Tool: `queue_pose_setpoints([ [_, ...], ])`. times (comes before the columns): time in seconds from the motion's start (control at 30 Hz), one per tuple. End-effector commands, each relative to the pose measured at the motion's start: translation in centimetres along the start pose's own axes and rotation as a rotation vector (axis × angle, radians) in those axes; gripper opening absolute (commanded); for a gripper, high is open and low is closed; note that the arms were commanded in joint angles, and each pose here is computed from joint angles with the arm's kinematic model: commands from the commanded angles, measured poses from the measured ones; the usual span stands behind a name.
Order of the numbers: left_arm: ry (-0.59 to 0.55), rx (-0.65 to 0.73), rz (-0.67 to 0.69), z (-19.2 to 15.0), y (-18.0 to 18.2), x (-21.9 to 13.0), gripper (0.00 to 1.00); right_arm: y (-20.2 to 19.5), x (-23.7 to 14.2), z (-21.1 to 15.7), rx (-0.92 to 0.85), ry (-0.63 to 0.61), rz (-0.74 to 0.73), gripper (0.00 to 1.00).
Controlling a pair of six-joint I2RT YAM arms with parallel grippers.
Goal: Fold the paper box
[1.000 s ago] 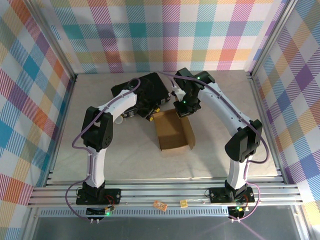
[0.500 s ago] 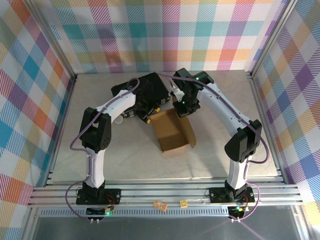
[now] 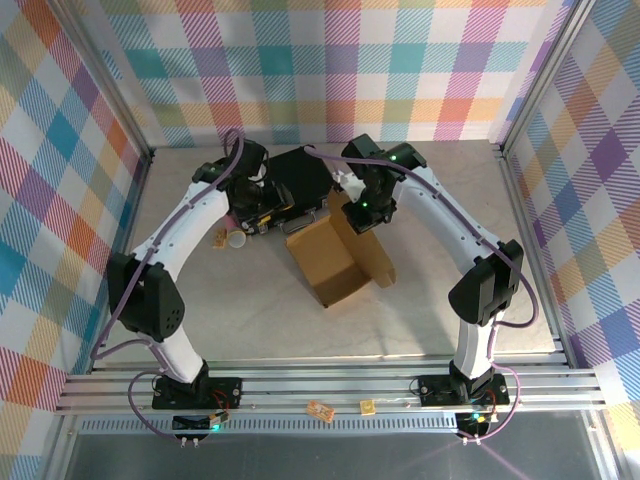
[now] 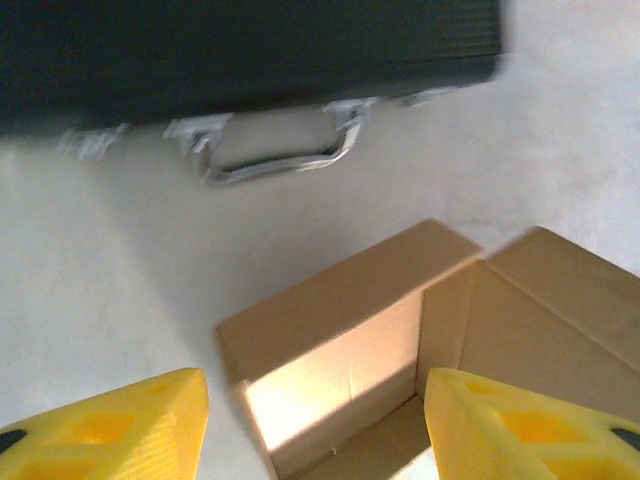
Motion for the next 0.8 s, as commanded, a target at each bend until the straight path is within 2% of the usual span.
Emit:
queue_pose_setpoints([
  [0.0, -0.185, 0.450, -0.137, 0.8, -2.3, -1.4, 0.66, 2.0, -0.9, 2.3, -0.142, -0.125, 0.093, 0.00],
  [0.13, -0.337, 0.716, -0.261, 1.1, -3.4, -2.4, 0.71, 3.0, -0.1, 2.3, -0.188, -0.099, 0.176, 0.00],
  [0.3, -0.337, 0.972, -0.377, 1.0, -4.2, -3.4, 0.72, 3.5, 0.5, 1.8, -0.219, -0.072, 0.217, 0.00],
  [0.4, -0.392, 1.160, -0.452, 0.2, -4.7, -3.8, 0.76, 3.8, 0.2, 1.2, -0.242, -0.081, 0.236, 0.00],
  [0.57, -0.354, 1.236, -0.462, 0.3, -4.8, -3.1, 0.77, 3.8, -0.3, 0.8, -0.266, -0.095, 0.235, 0.00],
  [0.77, -0.384, 1.258, -0.412, 0.6, -4.2, -2.2, 0.78, 3.8, -0.2, -0.1, -0.268, -0.083, 0.247, 0.00],
])
Point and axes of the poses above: each hand's point on the last joint's axis, 136 mm out from that joint toward the fingers, its own x axis out along the fingers, its own y axis along the line the jaws close on, z = x × y, the point moved 4 cm from there along -x, back along the fingers, and after that the axes turned 5 degrees about x, right-handed, at the moved point
